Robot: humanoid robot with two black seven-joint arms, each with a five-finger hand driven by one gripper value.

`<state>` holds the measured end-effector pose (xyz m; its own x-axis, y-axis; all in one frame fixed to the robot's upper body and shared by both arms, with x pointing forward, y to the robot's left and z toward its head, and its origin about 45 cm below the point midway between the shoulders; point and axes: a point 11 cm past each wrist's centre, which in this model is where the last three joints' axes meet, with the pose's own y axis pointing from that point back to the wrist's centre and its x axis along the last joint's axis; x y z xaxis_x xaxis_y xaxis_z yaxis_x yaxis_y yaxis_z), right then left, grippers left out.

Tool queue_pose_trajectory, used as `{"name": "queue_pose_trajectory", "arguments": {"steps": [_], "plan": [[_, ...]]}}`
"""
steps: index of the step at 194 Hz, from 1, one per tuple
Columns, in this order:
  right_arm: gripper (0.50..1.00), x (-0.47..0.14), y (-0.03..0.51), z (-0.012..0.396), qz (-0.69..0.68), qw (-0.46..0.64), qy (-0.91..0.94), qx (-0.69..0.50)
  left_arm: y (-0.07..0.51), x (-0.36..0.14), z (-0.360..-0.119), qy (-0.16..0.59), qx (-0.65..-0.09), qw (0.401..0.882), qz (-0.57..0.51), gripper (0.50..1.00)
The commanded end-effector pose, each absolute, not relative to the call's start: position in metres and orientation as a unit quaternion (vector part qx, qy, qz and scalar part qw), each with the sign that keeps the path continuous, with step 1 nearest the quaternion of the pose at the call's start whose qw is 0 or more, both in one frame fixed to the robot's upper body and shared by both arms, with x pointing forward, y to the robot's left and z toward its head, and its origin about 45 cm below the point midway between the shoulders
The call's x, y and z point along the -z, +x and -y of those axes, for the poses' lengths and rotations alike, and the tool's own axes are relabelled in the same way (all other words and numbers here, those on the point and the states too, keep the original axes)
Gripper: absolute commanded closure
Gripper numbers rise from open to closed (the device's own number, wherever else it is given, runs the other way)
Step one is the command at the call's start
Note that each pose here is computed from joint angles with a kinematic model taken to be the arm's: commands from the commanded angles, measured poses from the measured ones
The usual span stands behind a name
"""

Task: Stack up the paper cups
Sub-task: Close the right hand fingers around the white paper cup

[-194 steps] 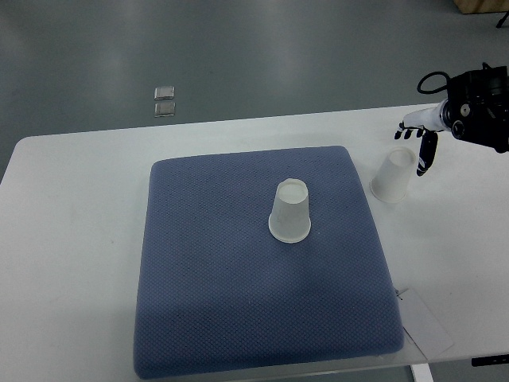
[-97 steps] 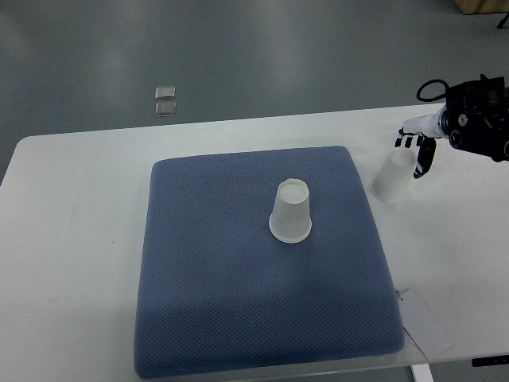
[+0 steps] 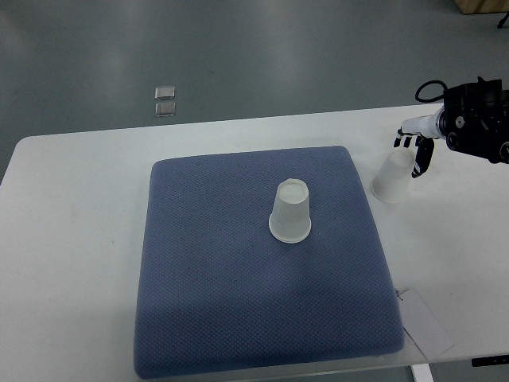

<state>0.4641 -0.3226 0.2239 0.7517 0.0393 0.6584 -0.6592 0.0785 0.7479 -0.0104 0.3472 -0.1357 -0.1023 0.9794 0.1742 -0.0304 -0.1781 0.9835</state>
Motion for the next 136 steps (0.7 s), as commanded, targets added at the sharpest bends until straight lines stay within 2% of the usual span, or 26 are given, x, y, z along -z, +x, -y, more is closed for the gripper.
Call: {"name": "queue_pose_trajectory", "arguments": {"steps": [1, 136], "plan": [[0.675, -0.224, 0.465, 0.322, 0.247, 0.692, 0.630, -0.253, -0.010, 0.136, -0.347, 0.507, -0.576, 0.438, -0.468, 0.500], [0.664, -0.217, 0.468, 0.306, 0.258, 0.673, 0.649, -0.244, -0.010, 0.136, -0.347, 0.507, -0.576, 0.438, -0.468, 0.500]]}}
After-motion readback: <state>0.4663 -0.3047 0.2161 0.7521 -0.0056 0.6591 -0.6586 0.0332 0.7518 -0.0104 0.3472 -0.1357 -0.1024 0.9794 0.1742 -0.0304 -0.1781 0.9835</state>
